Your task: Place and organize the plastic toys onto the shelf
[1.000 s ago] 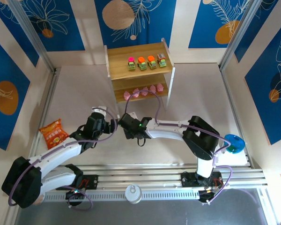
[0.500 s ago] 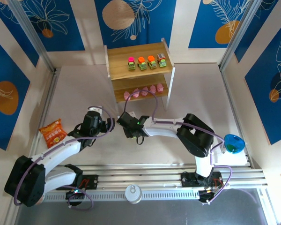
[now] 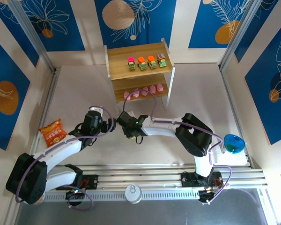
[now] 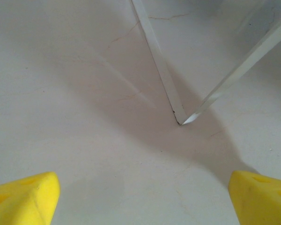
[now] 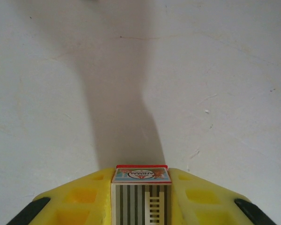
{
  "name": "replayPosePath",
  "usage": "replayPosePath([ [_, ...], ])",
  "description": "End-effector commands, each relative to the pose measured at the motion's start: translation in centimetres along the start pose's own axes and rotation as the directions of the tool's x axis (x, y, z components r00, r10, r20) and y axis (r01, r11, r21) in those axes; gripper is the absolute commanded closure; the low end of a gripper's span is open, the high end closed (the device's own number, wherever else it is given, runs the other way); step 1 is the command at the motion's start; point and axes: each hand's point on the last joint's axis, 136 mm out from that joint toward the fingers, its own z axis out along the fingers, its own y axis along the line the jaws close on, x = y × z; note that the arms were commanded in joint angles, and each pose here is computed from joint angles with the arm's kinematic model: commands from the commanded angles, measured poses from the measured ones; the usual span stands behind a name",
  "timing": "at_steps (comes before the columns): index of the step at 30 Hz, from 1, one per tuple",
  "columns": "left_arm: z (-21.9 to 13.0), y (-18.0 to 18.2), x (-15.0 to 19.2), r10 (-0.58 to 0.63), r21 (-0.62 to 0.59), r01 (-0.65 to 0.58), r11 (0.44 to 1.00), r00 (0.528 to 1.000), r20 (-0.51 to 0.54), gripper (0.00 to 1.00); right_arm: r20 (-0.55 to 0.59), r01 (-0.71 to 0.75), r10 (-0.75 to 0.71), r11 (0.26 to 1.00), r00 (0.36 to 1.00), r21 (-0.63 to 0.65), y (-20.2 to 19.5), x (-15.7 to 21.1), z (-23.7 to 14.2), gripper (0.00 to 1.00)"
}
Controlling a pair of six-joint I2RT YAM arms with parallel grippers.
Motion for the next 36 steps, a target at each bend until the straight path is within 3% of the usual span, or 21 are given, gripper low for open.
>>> replayPosePath([
  [1, 0.1, -0.4, -0.6, -0.013, 0.031, 0.012, 0.999, 1.0, 0.014, 0.08, 0.019, 0.013, -0.013, 1.0, 1.0, 0.004, 0.2, -0.9, -1.6, 0.74],
  [10, 0.2, -1.4, -0.7, 0.005, 0.083, -0.006, 0.997, 1.0, 0.013, 0.09, 0.071, 0.012, -0.014, 1.0, 0.997, 0.026, -0.9, -3.0, -6.8, 0.75],
  [23, 0.1, -2.6, -0.9, 0.029, 0.134, -0.032, 0.99, 0.999, 0.024, 0.1, 0.22, 0.024, -0.019, 1.0, 0.975, -0.02, -1.3, -8.6, -17.2, 0.75],
  [36, -0.4, -4.6, -1.0, 0.104, 0.172, -0.112, 0.979, 0.993, 0.054, 0.1, 0.373, 0.077, -0.054, 0.996, 0.926, -0.047, -0.7, -14.3, -25.0, 0.76],
])
